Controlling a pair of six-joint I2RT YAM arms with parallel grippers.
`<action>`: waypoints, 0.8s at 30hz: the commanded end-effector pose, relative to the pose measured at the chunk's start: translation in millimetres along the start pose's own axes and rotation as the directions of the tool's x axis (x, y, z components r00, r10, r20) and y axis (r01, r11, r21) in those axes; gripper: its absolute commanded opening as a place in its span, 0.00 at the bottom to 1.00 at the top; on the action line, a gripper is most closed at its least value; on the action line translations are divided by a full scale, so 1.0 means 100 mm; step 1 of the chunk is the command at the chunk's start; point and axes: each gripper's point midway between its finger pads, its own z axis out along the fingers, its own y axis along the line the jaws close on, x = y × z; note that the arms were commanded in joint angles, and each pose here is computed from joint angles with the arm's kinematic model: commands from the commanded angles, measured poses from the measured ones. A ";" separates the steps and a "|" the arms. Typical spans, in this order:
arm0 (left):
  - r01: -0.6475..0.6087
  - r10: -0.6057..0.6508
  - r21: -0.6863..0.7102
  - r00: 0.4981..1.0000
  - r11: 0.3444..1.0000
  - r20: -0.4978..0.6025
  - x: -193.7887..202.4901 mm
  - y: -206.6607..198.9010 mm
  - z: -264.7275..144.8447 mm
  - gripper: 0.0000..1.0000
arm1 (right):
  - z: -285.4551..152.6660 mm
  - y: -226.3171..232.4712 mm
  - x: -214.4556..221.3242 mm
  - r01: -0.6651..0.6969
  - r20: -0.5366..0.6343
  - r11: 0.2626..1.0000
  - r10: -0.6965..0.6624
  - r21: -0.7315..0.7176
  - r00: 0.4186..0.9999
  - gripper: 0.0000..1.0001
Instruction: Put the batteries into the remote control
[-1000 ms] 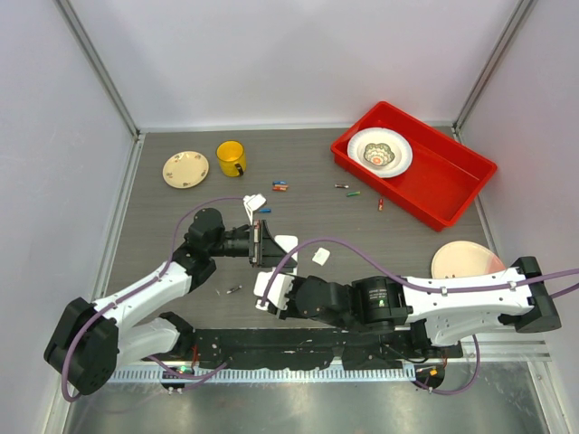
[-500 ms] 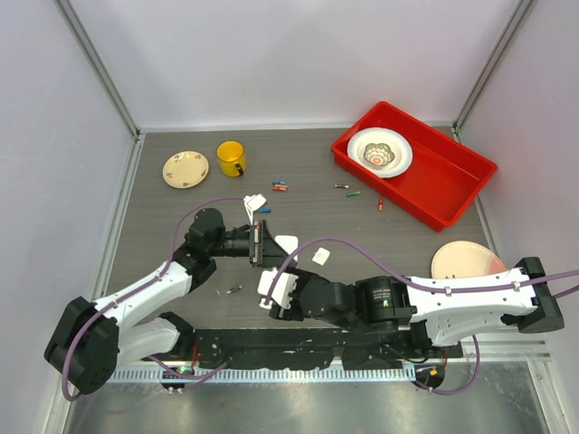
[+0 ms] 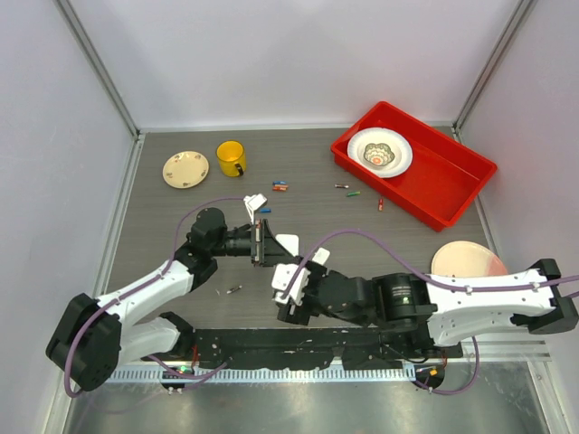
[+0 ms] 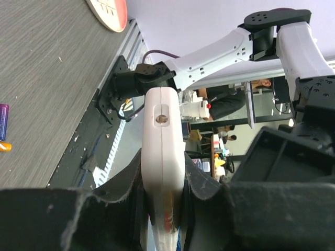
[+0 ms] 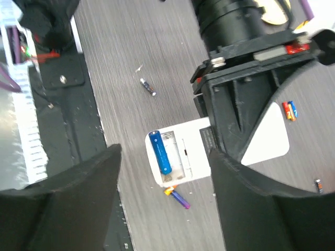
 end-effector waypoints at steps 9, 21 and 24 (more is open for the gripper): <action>-0.120 0.114 0.027 0.979 0.992 0.168 -0.38 -0.19 0.05 0.00 | -0.54 -1.19 -0.35 -0.676 0.468 0.697 0.527 0.238 0.709 0.97; -0.137 0.122 0.031 0.948 0.990 0.293 -0.55 -0.14 0.04 0.00 | -0.04 -0.93 -0.07 -0.810 0.258 0.586 0.780 0.022 0.571 0.97; -0.138 0.124 0.028 0.949 0.990 0.289 -0.56 -0.13 0.05 0.00 | 0.01 -0.86 -0.02 -0.805 0.219 0.593 0.784 0.015 0.581 0.97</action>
